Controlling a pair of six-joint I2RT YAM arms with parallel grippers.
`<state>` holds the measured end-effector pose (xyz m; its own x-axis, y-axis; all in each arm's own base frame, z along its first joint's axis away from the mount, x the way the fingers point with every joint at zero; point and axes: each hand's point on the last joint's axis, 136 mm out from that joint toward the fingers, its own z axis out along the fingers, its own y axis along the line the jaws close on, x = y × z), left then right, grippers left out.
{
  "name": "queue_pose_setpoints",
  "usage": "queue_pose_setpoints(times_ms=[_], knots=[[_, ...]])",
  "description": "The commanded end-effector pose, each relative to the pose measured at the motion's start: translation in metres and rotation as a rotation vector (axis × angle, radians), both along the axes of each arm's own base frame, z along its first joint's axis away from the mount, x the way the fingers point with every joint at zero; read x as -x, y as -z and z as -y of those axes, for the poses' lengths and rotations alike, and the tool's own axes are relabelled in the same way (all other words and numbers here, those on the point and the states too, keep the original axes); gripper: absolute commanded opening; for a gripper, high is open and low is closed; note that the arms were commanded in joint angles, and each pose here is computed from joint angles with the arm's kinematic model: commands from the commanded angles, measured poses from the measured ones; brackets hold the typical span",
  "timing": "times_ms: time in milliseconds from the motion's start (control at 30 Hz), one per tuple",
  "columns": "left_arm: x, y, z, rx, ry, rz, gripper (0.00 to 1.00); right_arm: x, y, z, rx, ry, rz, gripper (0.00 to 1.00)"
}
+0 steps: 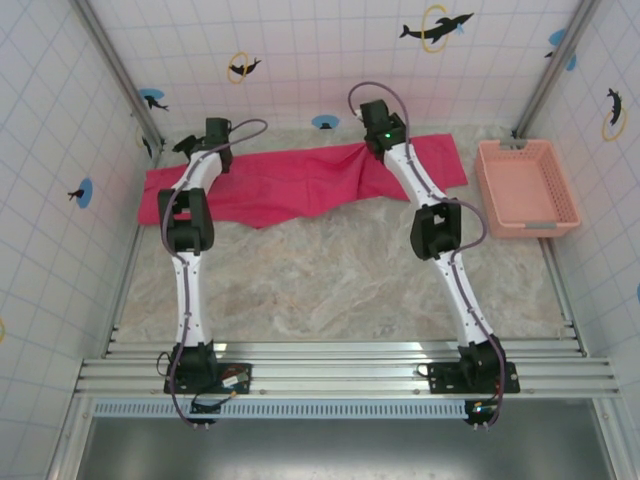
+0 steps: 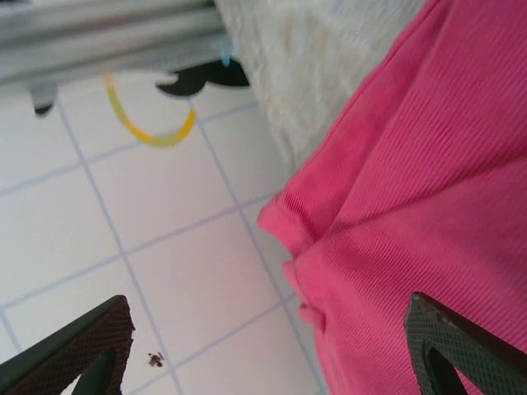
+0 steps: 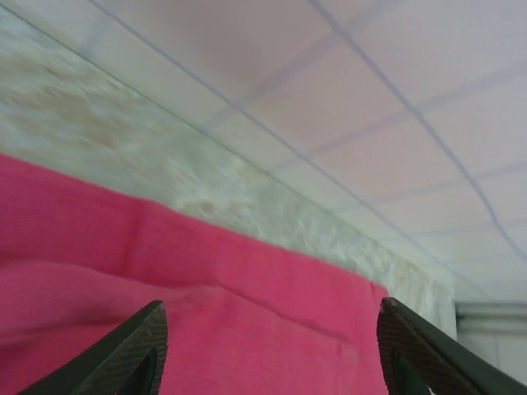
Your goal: Roll up the long pants
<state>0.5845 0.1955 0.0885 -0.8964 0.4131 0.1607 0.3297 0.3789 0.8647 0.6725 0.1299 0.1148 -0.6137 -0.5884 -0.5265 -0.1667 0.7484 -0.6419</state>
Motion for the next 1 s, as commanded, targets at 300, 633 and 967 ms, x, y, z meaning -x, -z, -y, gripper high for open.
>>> queue_pose_setpoints(times_ms=[300,633,967], knots=[[0.065,-0.024,-0.05,0.098,-0.285,0.092,0.79,0.076,-0.072,0.028,-0.131,0.076,-0.172,0.74],[0.09,0.0,-0.023,0.31,-0.409,0.124,0.66,0.101,0.007,0.055,-0.334,0.278,-0.378,0.77],[0.106,0.032,0.008,0.518,-0.562,0.154,0.51,0.103,0.079,0.042,-0.644,0.448,-0.48,0.74]])
